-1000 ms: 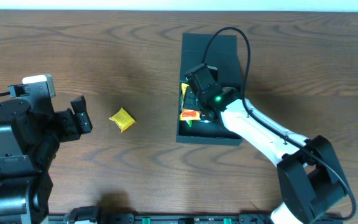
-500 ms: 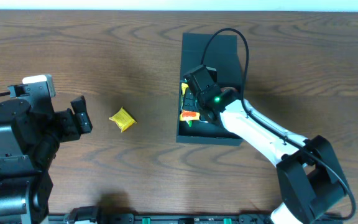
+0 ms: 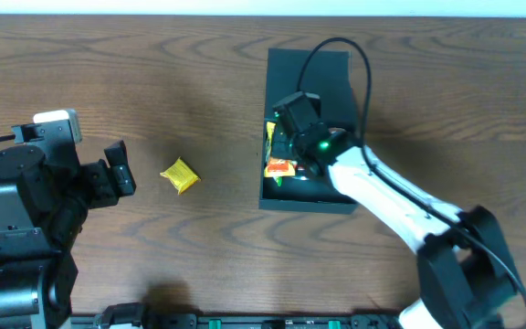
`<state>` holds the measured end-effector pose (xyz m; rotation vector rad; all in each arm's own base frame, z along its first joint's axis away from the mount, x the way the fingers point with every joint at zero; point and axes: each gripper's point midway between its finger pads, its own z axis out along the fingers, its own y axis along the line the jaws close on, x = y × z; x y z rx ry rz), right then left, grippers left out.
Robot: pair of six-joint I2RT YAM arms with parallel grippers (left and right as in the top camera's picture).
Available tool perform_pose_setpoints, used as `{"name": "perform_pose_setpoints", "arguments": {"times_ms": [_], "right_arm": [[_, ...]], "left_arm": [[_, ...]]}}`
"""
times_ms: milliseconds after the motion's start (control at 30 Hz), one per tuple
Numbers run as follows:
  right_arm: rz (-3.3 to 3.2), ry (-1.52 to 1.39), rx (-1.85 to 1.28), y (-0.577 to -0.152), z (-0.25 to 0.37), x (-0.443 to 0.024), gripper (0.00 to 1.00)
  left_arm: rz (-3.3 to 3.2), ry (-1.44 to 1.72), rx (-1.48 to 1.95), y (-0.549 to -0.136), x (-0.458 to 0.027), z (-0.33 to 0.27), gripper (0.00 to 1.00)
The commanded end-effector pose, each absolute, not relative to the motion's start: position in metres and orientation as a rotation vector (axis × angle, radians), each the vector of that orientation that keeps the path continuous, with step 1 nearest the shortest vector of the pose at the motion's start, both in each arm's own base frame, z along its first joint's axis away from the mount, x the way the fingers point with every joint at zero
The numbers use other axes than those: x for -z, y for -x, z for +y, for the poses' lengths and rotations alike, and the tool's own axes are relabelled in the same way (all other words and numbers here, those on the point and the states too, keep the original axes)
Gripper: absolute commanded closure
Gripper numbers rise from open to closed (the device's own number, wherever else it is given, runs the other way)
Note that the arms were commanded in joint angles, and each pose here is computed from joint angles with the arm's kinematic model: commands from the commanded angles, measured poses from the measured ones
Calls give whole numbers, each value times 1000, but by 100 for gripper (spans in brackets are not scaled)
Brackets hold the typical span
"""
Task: Pack container
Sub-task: 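Release the wrapper and retract the right gripper to the right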
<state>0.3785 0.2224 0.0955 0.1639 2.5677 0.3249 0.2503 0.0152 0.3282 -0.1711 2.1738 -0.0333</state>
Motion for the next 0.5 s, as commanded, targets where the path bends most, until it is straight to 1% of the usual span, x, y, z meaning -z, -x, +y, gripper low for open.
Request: {"name": "perform_pose_setpoints", "arguments": {"times_ms": [0, 33, 100, 133, 167, 200, 233, 267, 400, 467], "right_arm": [[2390, -143, -302, -399, 199, -171, 98], [2376, -147, -294, -399, 192, -181, 91], [2356, -161, -271, -393, 172, -201, 56], [2355, -182, -256, -388, 161, -208, 35], [2359, -206, -233, -382, 148, -214, 20], [2365, -233, -203, -374, 134, -219, 17], [2374, -265, -177, -366, 121, -222, 11], [2382, -289, -161, -358, 110, -227, 1], [2392, -408, -137, -329, 77, -240, 1], [2389, -443, -132, -322, 68, -243, 1]], "left_arm": [[2180, 164, 65, -251, -326, 11, 5], [2181, 164, 65, -251, -326, 11, 5], [2180, 165, 66, -251, -326, 11, 4], [2181, 171, 68, -251, -326, 11, 5], [2188, 178, 73, -250, -324, 11, 5], [2204, 176, 77, -251, -320, 10, 5], [2226, 179, 76, -251, -316, 11, 5], [2267, 184, 75, -252, -307, 11, 5], [2458, 195, 45, -257, -267, 15, 5], [2580, 183, 4, -261, -242, 19, 5]]}}
